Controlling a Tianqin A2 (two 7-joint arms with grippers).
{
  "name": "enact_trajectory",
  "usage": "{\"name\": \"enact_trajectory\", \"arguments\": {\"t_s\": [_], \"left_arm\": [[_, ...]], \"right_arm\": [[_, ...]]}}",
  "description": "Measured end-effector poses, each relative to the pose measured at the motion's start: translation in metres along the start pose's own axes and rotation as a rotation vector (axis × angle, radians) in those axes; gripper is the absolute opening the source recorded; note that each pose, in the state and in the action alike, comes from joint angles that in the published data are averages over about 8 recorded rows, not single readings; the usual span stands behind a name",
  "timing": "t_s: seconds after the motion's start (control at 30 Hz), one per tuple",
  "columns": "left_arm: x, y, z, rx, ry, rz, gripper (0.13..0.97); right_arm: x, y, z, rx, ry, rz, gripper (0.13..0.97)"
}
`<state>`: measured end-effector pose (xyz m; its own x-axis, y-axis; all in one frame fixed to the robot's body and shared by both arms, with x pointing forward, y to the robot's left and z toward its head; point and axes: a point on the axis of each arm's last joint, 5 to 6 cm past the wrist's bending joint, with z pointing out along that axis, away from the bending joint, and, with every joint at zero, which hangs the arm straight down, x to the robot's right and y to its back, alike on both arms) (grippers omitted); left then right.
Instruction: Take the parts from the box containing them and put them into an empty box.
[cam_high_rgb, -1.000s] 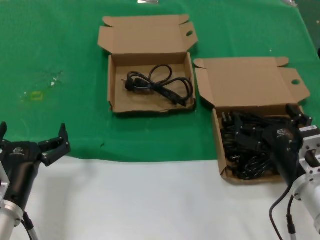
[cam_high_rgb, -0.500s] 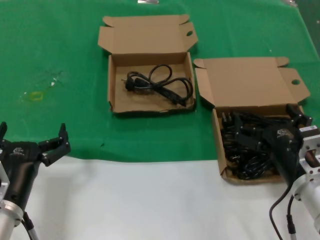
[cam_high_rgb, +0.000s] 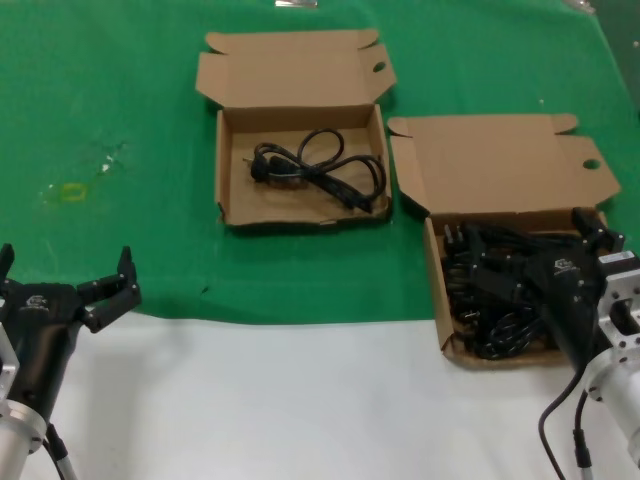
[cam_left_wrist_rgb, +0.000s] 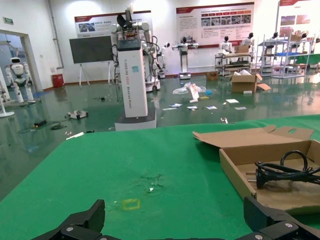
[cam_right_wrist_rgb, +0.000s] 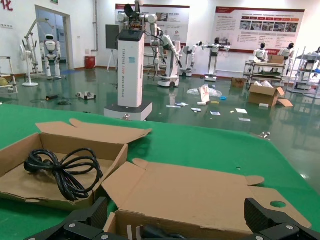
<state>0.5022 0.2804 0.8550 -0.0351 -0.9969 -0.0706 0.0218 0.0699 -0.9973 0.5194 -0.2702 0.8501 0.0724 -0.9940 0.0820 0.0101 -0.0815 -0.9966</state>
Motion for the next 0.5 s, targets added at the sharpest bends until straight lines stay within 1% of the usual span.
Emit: {"name": "enact_trajectory", "arguments": {"t_s": [0.5], "left_arm": [[0.0000, 0.0000, 0.0000, 0.000, 0.000, 0.000, 0.966]], "right_arm": [[0.0000, 0.0000, 0.0000, 0.000, 0.000, 0.000, 0.966]]}}
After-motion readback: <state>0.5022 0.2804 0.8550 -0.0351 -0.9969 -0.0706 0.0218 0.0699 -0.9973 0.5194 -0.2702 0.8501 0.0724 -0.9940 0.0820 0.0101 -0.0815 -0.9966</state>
